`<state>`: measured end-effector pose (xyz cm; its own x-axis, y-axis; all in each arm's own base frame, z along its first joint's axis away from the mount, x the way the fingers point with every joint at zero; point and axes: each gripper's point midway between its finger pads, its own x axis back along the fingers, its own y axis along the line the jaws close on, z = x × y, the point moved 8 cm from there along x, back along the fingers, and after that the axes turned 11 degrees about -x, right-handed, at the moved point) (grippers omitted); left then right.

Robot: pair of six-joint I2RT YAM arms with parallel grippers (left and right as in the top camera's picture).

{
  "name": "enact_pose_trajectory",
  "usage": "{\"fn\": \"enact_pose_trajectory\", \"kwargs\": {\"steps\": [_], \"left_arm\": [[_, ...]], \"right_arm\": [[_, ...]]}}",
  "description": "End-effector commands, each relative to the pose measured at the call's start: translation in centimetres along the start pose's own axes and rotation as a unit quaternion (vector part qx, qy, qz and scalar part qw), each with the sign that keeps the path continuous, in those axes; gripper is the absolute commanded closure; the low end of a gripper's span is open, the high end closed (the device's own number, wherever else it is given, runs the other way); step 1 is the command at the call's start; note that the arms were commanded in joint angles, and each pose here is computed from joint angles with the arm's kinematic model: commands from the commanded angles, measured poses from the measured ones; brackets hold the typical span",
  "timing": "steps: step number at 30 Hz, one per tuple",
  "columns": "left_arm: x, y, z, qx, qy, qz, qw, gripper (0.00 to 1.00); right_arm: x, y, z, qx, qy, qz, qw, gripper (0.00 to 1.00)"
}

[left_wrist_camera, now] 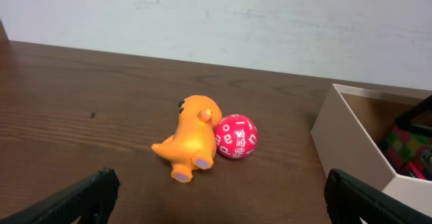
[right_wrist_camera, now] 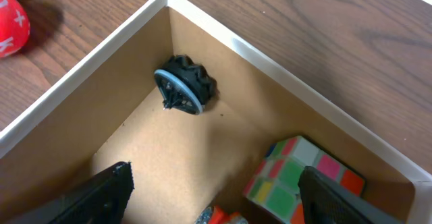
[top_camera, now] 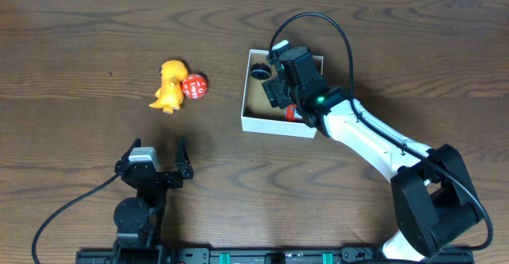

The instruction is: Pack container

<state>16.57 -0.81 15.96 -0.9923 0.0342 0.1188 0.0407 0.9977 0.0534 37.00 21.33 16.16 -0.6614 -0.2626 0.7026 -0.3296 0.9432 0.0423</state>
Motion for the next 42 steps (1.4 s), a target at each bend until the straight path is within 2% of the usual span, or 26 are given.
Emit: {"fn": "enact_pose_trajectory", "kwargs": {"steps": [1,4,6,8,14,17,21,25,33,42], "left_arm": [[-0.1,0.1,1.4,0.0,0.028,-0.006,1.0,0.02],[-0.1,0.1,1.4,0.0,0.028,-0.006,1.0,0.02],[-0.1,0.1,1.4,0.0,0.028,-0.006,1.0,0.02],[-0.1,0.1,1.4,0.0,0.028,-0.006,1.0,0.02],[-0.1,0.1,1.4,0.0,0.028,-0.006,1.0,0.02],[-0.1,0.1,1.4,0.0,0.028,-0.006,1.0,0.02],[-0.1,0.1,1.4,0.0,0.028,-0.006,1.0,0.02],[-0.1,0.1,1.4,0.0,0.028,-0.006,1.0,0.02],[-0.1,0.1,1.4,0.0,0.028,-0.006,1.0,0.02],[-0.1,0.1,1.3,0.001,0.027,-0.005,1.0,0.02]], "right_arm": [[3.4,-0.1,-2.8,-0.01,-0.053,-0.003,0.999,0.17],[8.0,-1.4,-5.3,-0.048,-0.114,0.028,0.992,0.1],[11.1,-3.1,-6.3,-0.08,-0.149,0.072,0.983,0.03],[14.4,-5.2,-6.8,-0.109,-0.176,0.114,0.972,0.01],[21.0,-11.3,-5.9,-0.162,-0.198,0.207,0.944,0.01],[22.9,-15.0,-4.6,-0.224,-0.192,0.253,0.921,0.01],[23.6,-19.4,-2.5,-0.299,-0.168,0.299,0.89,0.01],[23.4,-21.9,-0.5,-0.328,-0.121,0.331,0.877,0.01],[22.3,-22.2,1.4,-0.331,-0.055,0.343,0.877,0.01],[22.3,-22.2,1.6,-0.331,-0.048,0.344,0.877,0.01]]}}
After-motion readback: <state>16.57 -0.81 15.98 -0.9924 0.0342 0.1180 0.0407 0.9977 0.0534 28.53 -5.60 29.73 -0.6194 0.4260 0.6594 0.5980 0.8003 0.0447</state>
